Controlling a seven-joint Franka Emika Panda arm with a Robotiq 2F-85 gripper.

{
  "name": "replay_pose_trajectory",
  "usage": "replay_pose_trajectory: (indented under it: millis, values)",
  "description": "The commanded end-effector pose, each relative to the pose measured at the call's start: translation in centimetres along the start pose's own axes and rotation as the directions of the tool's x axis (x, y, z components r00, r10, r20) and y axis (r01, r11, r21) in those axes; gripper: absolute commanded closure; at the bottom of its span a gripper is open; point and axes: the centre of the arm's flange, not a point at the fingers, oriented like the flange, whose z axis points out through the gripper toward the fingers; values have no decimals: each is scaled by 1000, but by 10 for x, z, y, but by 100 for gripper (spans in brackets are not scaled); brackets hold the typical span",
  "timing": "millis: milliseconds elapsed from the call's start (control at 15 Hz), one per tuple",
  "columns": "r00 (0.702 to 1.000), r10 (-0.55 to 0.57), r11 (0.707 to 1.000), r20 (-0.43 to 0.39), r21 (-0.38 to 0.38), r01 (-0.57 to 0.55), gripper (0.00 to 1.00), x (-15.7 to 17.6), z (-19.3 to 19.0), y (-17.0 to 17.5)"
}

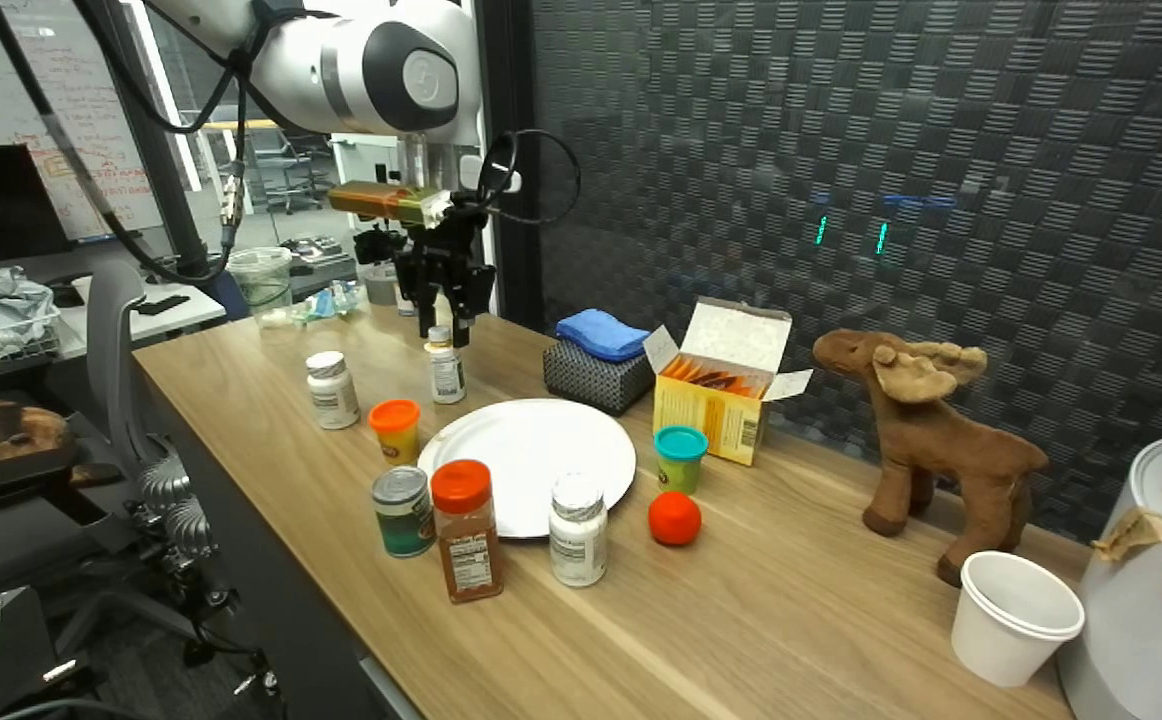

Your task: Put the objects on the table onto the tray

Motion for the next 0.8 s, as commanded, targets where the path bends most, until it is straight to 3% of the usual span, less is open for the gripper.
replay_pose_trajectory:
  millis: [0, 200, 400, 733]
  values:
    - [1000, 4, 1000, -2, 6, -4, 73, -1, -12, -2]
    - [1000, 12, 1000, -2, 7, -12, 95, -3, -19, 1]
    - [996, 75, 997, -40, -13, -75, 92, -7, -38, 22]
    - [966, 244, 969, -90, -23, -247, 92, -15, -65, 90]
